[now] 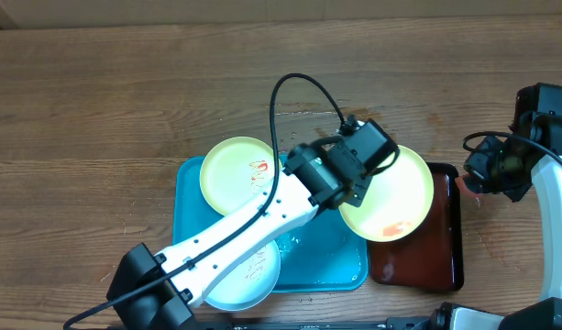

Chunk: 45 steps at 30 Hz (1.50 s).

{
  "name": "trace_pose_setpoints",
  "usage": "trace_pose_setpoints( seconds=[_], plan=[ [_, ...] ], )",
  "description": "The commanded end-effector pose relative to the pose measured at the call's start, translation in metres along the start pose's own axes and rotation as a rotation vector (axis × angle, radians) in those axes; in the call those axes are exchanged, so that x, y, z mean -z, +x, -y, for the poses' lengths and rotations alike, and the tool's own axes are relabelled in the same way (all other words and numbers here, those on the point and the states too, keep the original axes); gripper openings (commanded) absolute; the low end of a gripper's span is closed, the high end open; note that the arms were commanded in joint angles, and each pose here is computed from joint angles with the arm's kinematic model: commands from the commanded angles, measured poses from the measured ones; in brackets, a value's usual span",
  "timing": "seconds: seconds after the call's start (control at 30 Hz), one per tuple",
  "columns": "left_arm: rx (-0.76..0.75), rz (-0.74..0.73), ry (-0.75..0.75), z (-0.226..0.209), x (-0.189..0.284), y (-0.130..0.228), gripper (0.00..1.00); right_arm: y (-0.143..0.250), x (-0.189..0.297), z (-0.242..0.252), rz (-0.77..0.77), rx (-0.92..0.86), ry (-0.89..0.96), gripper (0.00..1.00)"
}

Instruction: Clean dirty plates on tray and stack at the side

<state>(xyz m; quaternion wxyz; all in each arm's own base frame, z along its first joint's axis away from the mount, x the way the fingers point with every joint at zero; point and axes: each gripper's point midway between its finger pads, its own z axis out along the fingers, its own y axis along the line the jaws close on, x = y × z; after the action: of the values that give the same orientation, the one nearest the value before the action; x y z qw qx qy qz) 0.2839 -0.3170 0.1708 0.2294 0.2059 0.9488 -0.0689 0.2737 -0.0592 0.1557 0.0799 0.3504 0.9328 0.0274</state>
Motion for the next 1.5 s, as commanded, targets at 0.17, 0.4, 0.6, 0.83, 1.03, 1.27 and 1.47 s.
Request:
trace_pose_setpoints(
  seconds=[0.17, 0.4, 0.6, 0.83, 1.03, 1.27, 1.47],
  plan=[
    [-0.139, 0.121, -0.094, 0.014, 0.005, -0.039, 0.04, -0.019, 0.032, -0.017, 0.076, 0.028, -0.089, 0.04],
    [-0.276, 0.179, -0.199, 0.039, -0.005, -0.04, 0.04, -0.042, 0.084, -0.02, 0.188, 0.009, -0.132, 0.04],
    [-0.327, 0.232, -0.287, 0.052, -0.006, -0.037, 0.04, -0.048, 0.122, -0.023, 0.255, 0.011, -0.153, 0.04],
    [-0.341, 0.307, -0.385, 0.049, 0.005, -0.046, 0.04, -0.05, 0.136, -0.022, 0.282, 0.003, -0.163, 0.04],
    [-0.349, 0.342, -0.403, 0.054, 0.01, -0.05, 0.04, -0.055, 0.138, -0.01, 0.288, -0.039, -0.155, 0.04],
    [-0.403, 0.395, -0.397, 0.074, 0.013, -0.053, 0.04, -0.057, 0.152, -0.01, 0.317, -0.044, -0.174, 0.04],
    [-0.509, 0.427, -0.5, 0.086, 0.007, -0.05, 0.04, -0.059, 0.175, -0.015, 0.362, -0.037, -0.211, 0.04]
  ],
)
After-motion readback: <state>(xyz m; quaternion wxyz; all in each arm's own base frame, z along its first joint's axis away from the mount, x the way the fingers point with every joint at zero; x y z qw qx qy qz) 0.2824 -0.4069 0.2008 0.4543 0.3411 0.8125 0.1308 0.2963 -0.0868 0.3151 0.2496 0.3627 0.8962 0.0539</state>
